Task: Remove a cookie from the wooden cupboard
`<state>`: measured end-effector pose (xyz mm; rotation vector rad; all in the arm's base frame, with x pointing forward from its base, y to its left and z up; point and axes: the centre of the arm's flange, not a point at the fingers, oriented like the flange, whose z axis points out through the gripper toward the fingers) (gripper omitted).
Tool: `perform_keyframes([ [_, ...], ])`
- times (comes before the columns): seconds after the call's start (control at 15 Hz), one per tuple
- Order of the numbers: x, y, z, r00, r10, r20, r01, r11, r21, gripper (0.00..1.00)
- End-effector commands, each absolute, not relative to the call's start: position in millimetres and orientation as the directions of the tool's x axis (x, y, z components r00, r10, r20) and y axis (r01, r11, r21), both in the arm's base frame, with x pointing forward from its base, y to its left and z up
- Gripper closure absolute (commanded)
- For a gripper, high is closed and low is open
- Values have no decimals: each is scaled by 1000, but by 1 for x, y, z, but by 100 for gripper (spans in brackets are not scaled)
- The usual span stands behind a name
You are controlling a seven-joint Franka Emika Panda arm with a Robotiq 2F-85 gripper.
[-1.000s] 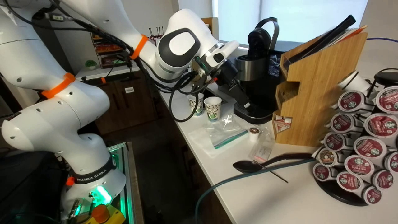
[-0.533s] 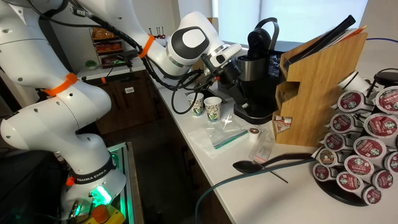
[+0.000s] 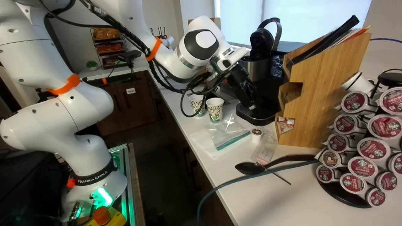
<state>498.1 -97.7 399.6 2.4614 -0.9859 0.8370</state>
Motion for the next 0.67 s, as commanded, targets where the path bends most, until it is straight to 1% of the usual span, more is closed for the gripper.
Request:
perform_keyframes([
  [0.0,544,-97,375,555,-498,666,-705,-707,59,0],
  [0.13,553,-95,374,560,-477,678,-687,-724,58,0],
  [0.27,560,-99,368,568,-447,691,-681,-727,90,0],
  [0.33,530,-94,394,570,-449,688,-678,-731,84,0],
  [0.6,533,-97,393,570,-453,685,-678,-730,81,0],
])
